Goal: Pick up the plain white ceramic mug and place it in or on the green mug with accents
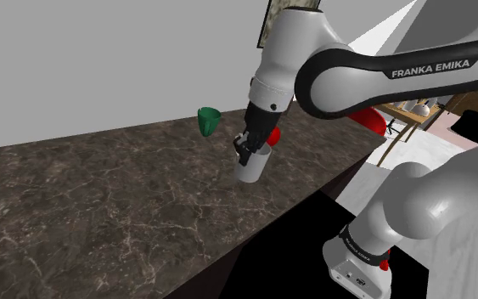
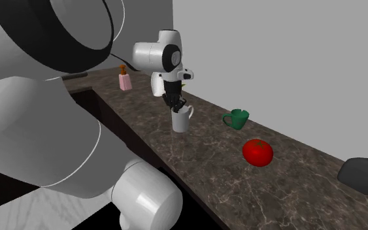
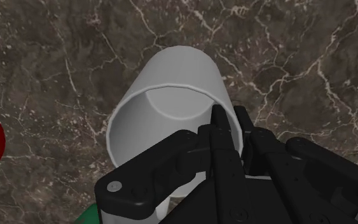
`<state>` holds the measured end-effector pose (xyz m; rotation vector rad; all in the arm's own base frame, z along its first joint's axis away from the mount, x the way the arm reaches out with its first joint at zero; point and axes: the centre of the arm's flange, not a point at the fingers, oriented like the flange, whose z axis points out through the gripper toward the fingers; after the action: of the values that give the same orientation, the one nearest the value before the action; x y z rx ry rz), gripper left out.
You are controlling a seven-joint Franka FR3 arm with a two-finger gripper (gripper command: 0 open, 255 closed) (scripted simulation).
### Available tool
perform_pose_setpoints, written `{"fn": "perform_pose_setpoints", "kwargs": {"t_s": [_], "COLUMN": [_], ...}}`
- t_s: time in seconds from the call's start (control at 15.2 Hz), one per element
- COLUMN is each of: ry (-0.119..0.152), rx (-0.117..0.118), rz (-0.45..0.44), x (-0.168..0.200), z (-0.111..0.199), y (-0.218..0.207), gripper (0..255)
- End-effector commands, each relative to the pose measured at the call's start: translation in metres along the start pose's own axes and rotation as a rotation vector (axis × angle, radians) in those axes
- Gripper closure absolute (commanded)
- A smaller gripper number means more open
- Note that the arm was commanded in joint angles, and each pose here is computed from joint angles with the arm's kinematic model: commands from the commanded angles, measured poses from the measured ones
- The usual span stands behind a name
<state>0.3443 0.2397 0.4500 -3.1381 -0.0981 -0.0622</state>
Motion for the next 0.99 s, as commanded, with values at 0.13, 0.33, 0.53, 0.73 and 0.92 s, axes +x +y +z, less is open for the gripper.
{"fn": "perform_pose_setpoints", "kwargs": {"t_s": [0.13,0.33,0.53,0.73,0.92], "ry": [0.0,0.0,0.0,0.0,0.0], "rx": [0.0,0.0,0.0,0.0,0.0], "rz": [0.0,0.0,0.0,0.0,0.0], "x": [0.001,0.002,0.002,0.003,0.027], "z": [-0.022,-0.038,-0.054,-0.069,-0.073], "y": [-0.001,-0.001,-0.001,-0.001,0.01], "gripper": [255,255,255,255,255]}}
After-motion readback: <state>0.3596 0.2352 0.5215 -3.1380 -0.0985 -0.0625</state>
